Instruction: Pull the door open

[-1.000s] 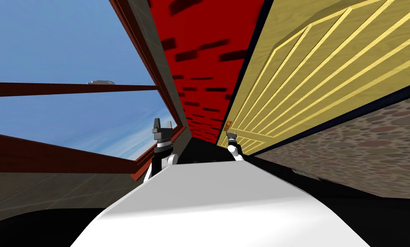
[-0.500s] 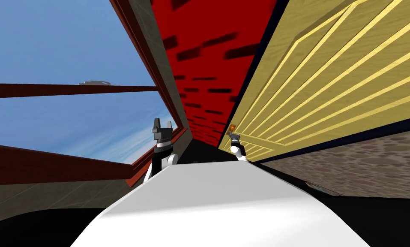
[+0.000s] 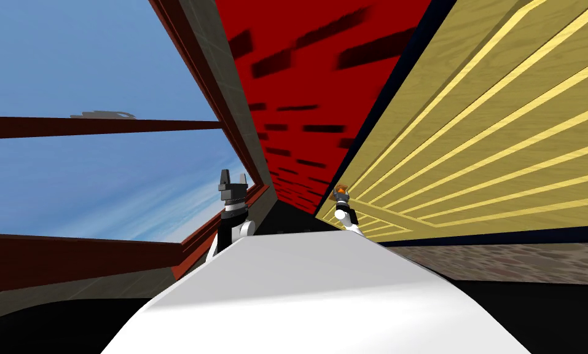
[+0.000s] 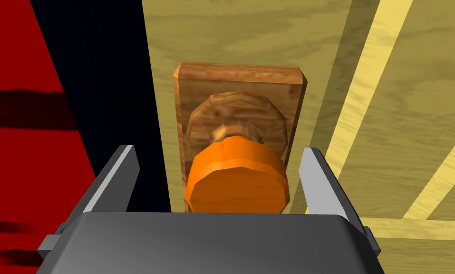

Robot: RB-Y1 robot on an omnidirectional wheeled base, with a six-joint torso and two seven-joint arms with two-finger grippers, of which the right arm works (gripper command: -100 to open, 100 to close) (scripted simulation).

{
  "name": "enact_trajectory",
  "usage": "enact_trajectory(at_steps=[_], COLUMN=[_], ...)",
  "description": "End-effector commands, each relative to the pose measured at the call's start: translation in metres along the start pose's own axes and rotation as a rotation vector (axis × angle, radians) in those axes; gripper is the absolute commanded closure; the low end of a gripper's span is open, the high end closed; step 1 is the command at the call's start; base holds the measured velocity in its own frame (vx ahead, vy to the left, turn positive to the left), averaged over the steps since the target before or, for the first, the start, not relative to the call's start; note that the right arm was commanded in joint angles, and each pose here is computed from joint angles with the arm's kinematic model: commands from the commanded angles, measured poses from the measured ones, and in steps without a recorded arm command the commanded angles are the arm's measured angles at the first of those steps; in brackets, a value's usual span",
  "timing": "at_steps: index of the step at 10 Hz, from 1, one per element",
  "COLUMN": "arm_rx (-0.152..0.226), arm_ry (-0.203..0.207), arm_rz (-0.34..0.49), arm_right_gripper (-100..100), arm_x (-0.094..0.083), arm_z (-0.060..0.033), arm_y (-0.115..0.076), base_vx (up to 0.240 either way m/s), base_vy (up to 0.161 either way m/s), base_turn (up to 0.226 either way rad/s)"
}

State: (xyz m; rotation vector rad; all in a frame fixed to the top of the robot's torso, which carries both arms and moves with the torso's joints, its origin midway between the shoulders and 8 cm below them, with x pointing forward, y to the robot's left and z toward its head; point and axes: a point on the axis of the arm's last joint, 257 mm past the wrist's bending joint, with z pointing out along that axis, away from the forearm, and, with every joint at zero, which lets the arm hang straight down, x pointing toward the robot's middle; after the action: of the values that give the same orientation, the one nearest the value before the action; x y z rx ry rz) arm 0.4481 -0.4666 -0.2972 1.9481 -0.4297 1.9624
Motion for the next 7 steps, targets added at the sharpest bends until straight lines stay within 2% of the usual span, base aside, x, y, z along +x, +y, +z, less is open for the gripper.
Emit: enact_trajectory(at_steps=[1, 6, 7], arm_rx=[0.001, 0.001, 0.014], arm_ry=[-0.001, -0.001, -0.004], arm_rz=[-0.002, -0.002, -0.001], arm_right_gripper=[100, 100, 100], arm_x=[-0.0004, -0.0004, -0.0013], arm_z=[-0.0006, -0.0006, -0.0023], arm_y=[-0.0009, -0.0009, -0.0014], base_vx=[-0.011, -0.016, -0.132], base_vy=[0.000, 0.001, -0.023], base_turn=[-0.036, 0.000, 0.086])
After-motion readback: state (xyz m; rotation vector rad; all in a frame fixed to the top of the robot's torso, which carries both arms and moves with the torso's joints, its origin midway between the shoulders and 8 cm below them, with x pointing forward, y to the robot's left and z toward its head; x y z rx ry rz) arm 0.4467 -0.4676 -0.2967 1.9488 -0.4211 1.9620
